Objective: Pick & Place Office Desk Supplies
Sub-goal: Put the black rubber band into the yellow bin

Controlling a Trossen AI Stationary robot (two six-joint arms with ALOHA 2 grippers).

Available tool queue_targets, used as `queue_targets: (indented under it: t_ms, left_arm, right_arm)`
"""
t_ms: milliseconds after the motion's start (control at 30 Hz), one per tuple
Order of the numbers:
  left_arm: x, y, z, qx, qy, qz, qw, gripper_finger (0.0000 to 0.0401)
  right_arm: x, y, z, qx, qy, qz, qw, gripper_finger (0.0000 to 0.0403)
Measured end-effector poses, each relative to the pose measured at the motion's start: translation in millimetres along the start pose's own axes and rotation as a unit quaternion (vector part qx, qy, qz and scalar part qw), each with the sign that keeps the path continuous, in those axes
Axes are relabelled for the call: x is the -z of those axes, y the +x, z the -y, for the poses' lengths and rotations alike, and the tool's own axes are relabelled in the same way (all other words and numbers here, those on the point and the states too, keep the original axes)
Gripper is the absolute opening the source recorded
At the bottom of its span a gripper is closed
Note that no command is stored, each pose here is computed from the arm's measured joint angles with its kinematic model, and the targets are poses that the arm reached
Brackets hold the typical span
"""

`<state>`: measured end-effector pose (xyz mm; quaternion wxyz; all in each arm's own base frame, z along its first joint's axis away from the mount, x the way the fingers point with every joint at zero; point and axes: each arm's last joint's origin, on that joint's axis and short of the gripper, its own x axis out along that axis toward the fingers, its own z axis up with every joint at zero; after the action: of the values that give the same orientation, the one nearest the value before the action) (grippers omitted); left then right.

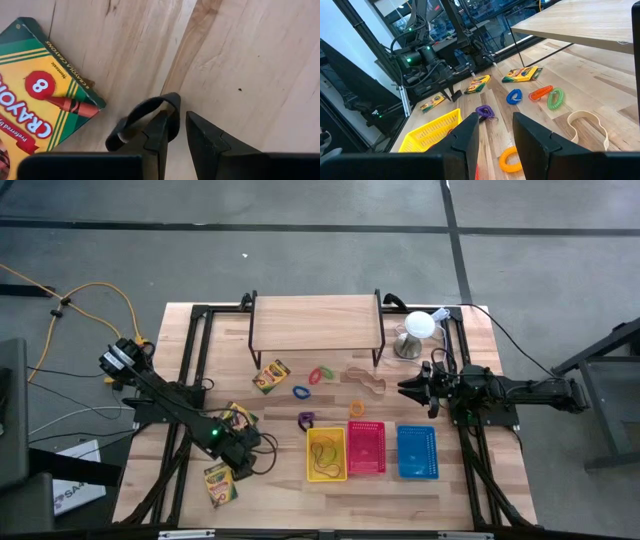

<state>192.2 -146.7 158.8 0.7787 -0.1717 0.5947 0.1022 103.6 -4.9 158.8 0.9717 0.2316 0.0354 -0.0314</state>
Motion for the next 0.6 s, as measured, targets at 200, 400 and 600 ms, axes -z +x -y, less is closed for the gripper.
queue_targets:
  t_ms: [200,400,600]
  left_arm:
    - [-2.7,0.4,-1.9,-0.003,-0.004,0.001,1.0,0.0062]
    - [-5.3,0.8,-3.6,-0.004,-0.001,0.001,1.0,0.0033]
    - [-6.3,0.9,-4.1,-0.003,-0.003,-0.001,1.0,0.0004]
  right_arm:
    - [0.0,0.0,0.0,0.0,0.0,0.0,1.0,0.0107]
    - [0.0,0.0,0.0,0.0,0.0,0.0,1.0,0.0107]
    - [0.0,0.0,0.0,0.0,0.0,0.0,1.0,0.0107]
